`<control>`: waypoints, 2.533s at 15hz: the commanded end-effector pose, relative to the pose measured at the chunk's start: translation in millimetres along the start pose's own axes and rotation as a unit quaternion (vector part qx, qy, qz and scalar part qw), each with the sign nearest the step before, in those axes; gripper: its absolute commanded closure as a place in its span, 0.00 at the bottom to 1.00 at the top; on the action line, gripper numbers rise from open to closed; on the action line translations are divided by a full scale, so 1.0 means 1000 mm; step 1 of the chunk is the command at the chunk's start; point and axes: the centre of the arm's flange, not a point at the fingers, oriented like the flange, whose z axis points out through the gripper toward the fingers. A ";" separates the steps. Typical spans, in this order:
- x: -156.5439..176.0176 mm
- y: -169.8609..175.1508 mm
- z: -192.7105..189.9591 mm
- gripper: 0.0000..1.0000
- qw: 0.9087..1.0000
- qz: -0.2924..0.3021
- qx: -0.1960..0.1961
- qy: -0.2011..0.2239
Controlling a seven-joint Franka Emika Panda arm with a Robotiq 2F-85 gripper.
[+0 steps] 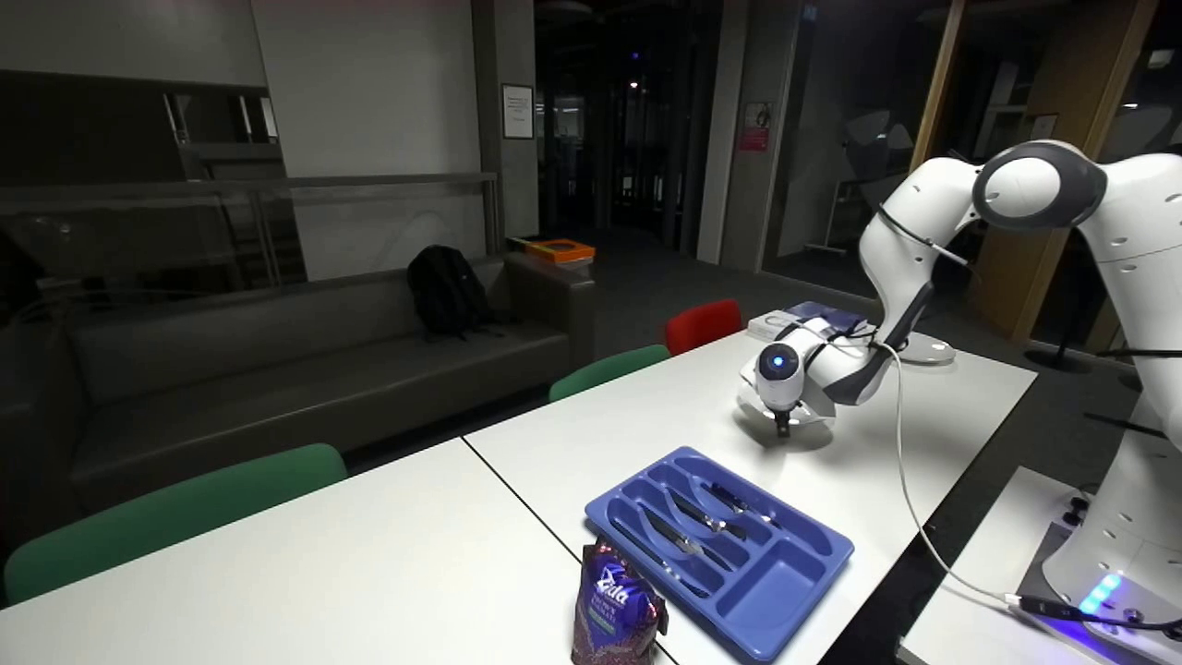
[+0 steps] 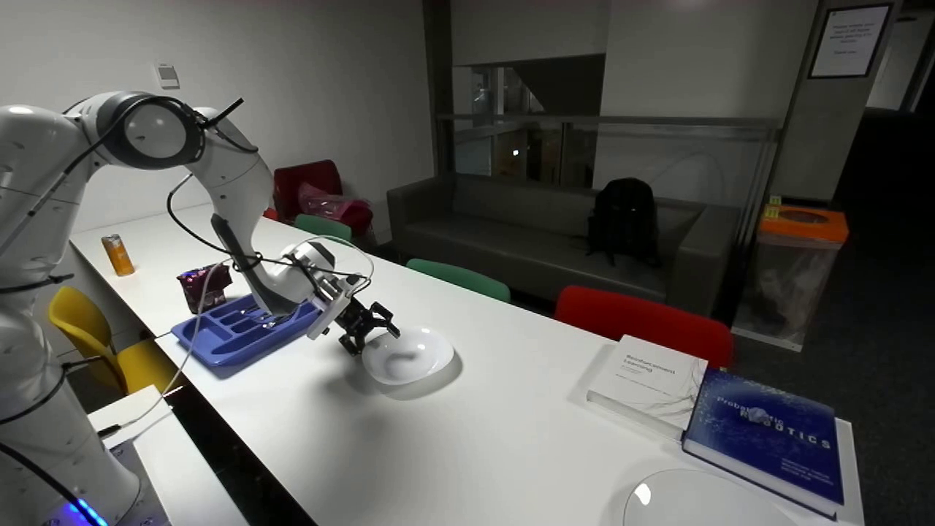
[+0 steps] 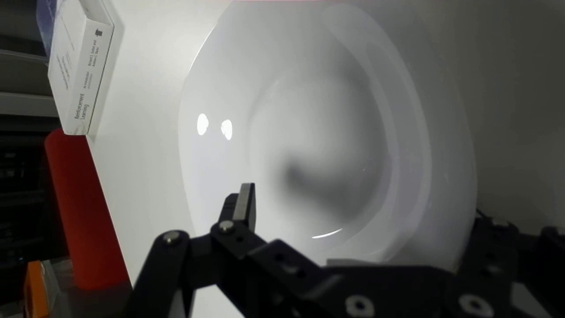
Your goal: Pick up the white plate from the table and move it slightly to the right.
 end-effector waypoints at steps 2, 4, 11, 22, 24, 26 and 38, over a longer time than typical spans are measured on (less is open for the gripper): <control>-0.001 0.001 0.013 0.00 0.999 0.014 -0.028 0.000; -0.001 -0.001 0.016 0.00 0.999 0.017 -0.034 0.000; -0.002 -0.008 0.023 0.42 0.999 0.013 -0.048 0.007; -0.007 -0.009 0.027 0.97 0.999 0.011 -0.049 0.010; -0.009 -0.006 0.025 0.98 0.999 0.016 -0.047 0.006; -0.013 -0.004 0.022 0.98 0.999 0.023 -0.048 0.003; -0.054 0.024 0.029 0.98 0.992 0.047 -0.013 -0.117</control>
